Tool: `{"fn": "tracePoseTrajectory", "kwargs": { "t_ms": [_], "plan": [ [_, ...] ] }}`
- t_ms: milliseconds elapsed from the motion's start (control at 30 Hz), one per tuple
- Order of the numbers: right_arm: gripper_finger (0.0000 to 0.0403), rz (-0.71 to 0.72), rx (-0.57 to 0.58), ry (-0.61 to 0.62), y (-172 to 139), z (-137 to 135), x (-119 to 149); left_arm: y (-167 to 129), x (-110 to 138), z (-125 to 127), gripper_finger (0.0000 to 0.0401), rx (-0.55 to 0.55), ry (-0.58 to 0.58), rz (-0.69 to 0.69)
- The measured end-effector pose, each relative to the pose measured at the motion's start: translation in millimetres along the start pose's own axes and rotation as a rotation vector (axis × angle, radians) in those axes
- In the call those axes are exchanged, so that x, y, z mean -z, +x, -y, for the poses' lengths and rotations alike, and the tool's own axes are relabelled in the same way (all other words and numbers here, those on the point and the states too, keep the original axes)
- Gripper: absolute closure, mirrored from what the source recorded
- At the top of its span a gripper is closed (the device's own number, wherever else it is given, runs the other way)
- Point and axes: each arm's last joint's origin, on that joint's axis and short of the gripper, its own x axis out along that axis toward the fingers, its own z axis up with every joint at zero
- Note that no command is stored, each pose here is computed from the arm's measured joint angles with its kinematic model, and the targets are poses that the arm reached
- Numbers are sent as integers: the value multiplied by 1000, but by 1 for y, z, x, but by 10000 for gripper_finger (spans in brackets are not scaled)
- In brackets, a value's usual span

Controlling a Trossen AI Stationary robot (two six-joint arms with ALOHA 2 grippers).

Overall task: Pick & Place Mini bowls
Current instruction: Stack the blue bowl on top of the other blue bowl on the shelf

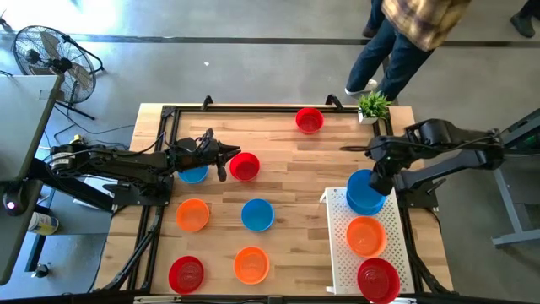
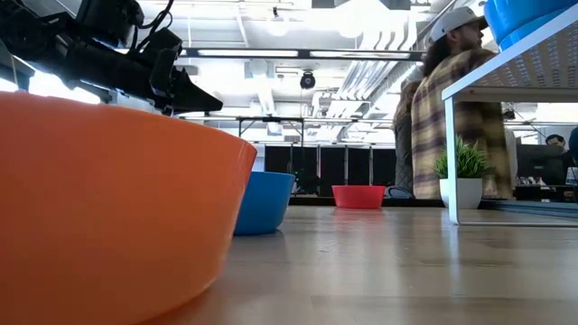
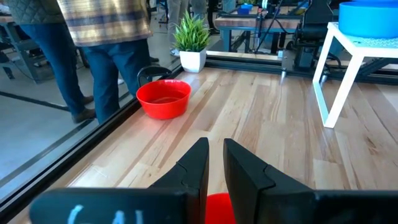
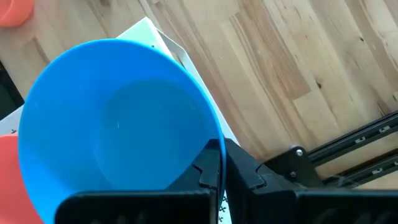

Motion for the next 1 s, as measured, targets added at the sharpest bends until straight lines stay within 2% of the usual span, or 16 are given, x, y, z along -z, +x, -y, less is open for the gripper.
{"fn": "tracePoseTrajectory", "kwargs": {
  "t_ms": [133,333,533,1000],
  "plan": [
    [402,-17,14,-16,5,-1,-2,0,0,0,355,0,0,0],
    [402,-110,35,-32,29,-2,3,0,0,0,355,0,0,-1],
    [398,-108,25,-36,34,-5,4,0,0,0,355,0,0,-1],
    [325,-102,29,-47,34,-5,4,0,0,0,355,0,0,-1]
  ]
}}
